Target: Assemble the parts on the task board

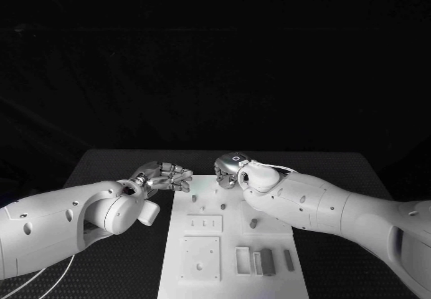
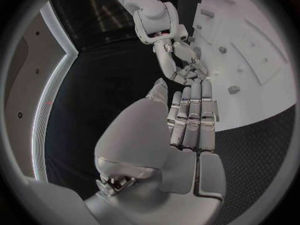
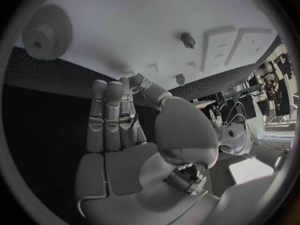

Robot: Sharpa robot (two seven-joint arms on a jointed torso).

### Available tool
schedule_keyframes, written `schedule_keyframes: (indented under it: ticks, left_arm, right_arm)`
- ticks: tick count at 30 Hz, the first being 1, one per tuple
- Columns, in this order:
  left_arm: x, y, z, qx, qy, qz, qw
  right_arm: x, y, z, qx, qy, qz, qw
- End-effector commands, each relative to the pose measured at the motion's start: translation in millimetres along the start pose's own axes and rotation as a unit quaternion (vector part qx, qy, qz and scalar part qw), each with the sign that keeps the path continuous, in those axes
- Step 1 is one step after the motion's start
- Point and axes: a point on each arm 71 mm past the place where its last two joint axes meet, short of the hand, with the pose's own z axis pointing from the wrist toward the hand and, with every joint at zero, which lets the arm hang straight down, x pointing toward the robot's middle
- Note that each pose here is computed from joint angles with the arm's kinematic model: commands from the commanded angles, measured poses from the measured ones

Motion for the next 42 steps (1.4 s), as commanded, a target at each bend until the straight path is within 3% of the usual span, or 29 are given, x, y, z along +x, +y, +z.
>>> schedule_keyframes:
  ticks: [1,9,20,42]
  left_arm:
    - [3.0,-3.1,1.0,0.005,0.010,-0.002,1.000]
    - [3.8,-3.3,1.7,0.005,0.011,-0.002,1.000]
    - [3.7,-3.9,2.1,0.006,0.011,-0.002,1.000]
    - [2.1,-4.3,2.0,0.006,0.009,-0.002,1.000]
  right_arm:
    - [1.6,0,1.5,0.000,0.006,-0.008,1.000]
    - [14.3,2,1.3,0.000,0.016,0.000,1.000]
    - [15.5,7,1.0,-0.006,0.015,0.006,1.000]
    - [9.8,9,-1.9,-0.010,-0.022,0.016,1.000]
